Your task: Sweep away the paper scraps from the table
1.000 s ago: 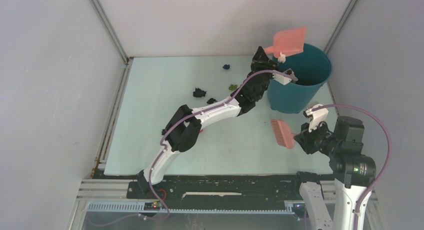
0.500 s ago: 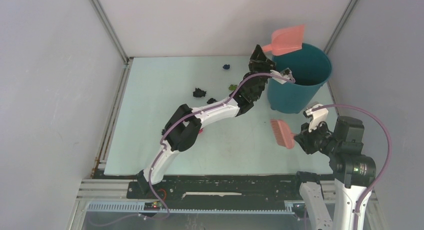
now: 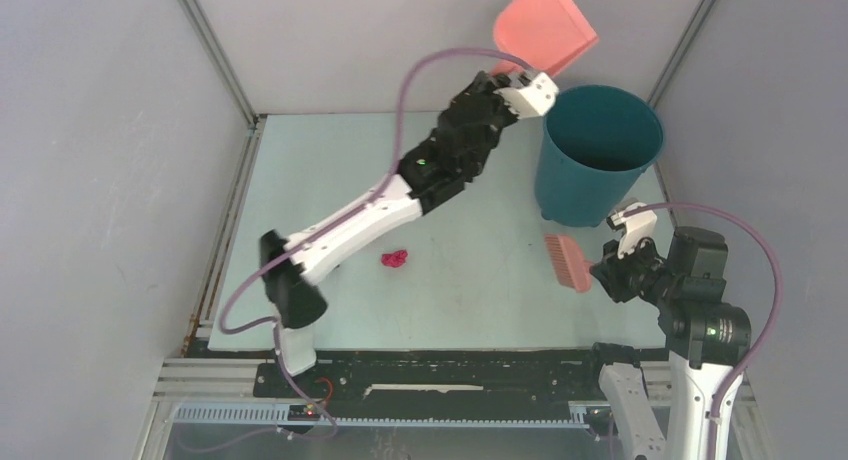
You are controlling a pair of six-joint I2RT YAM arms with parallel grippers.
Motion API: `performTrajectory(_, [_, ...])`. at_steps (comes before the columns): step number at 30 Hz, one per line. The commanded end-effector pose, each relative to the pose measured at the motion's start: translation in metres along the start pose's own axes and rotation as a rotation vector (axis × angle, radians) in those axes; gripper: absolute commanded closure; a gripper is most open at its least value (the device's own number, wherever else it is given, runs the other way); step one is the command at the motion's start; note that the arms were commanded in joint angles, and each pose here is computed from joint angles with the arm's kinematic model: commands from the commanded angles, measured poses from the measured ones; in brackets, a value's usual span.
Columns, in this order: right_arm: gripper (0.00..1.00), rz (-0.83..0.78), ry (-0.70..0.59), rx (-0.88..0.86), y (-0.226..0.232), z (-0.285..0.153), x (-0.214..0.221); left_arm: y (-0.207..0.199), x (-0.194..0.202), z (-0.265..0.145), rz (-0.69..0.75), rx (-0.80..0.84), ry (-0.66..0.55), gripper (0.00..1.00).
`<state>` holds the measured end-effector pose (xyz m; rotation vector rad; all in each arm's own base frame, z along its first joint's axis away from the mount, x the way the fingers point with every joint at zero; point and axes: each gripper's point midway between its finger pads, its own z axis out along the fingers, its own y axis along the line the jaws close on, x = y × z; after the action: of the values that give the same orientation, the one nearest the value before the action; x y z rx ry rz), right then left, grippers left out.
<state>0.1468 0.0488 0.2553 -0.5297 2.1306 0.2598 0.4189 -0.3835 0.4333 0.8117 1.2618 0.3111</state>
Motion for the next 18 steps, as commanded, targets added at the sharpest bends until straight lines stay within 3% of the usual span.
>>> performTrajectory(1, [1.0,-0.046,-0.05,0.036,-0.015,0.004,-0.023,0.032,0.03,-0.064,-0.284,0.066,0.152,1.0])
performTrajectory(11, [1.0,-0.016,-0.069,-0.081,-0.01,0.025,-0.045,-0.028,0.14,-0.21,-0.462,0.359,0.512,1.0])
performTrajectory(18, [1.0,-0.029,-0.025,-0.14,0.001,0.047,-0.048,-0.102,0.211,-0.286,-0.607,0.525,0.758,0.96])
